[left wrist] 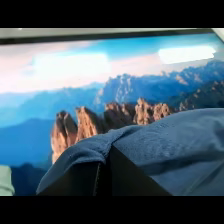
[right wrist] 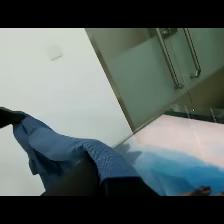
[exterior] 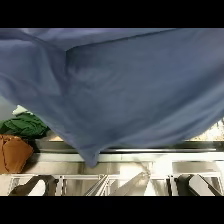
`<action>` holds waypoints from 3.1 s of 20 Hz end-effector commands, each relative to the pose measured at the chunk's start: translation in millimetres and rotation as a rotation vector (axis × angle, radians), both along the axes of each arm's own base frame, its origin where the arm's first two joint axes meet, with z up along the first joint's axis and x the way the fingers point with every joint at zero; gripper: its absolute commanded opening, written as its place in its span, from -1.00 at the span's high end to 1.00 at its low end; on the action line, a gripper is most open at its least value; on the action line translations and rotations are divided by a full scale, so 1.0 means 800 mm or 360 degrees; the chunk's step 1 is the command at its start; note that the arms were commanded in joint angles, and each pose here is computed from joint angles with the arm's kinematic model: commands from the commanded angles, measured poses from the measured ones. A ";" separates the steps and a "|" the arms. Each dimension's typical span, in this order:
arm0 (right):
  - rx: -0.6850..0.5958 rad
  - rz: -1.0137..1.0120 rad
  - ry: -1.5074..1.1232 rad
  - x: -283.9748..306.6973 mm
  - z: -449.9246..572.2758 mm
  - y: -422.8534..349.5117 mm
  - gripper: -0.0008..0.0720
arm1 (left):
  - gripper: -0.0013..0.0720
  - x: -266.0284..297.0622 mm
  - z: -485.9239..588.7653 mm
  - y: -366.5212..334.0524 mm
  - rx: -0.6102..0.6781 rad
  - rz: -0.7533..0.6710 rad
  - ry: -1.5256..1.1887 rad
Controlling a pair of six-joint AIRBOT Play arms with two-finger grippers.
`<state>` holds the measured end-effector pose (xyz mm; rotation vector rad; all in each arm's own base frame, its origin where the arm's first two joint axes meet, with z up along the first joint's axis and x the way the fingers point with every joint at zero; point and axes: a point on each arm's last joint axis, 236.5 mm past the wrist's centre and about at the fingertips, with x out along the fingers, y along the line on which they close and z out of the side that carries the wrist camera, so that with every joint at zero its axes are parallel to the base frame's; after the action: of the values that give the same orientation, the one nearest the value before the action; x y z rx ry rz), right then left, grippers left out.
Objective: Fold the shirts.
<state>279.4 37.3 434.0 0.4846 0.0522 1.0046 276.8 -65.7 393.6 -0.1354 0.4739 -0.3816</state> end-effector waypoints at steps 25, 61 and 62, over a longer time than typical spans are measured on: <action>-0.0398 -0.0732 0.1122 0.266 -0.363 -0.071 0.93 | 0.93 0.264 -0.321 -0.041 -0.0344 -0.0557 0.0986; -0.0146 -0.1014 0.1403 0.235 -0.546 -0.134 0.93 | 0.93 0.182 -0.505 -0.023 -0.0500 -0.0608 0.1572; -0.0026 -0.1017 0.1374 0.253 -0.542 -0.138 0.93 | 0.93 0.197 -0.514 -0.019 -0.0496 -0.0590 0.1554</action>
<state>444.0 -61.5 21.3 0.7331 0.7303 0.1162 409.0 -89.7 34.4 -0.4732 1.3431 -0.7879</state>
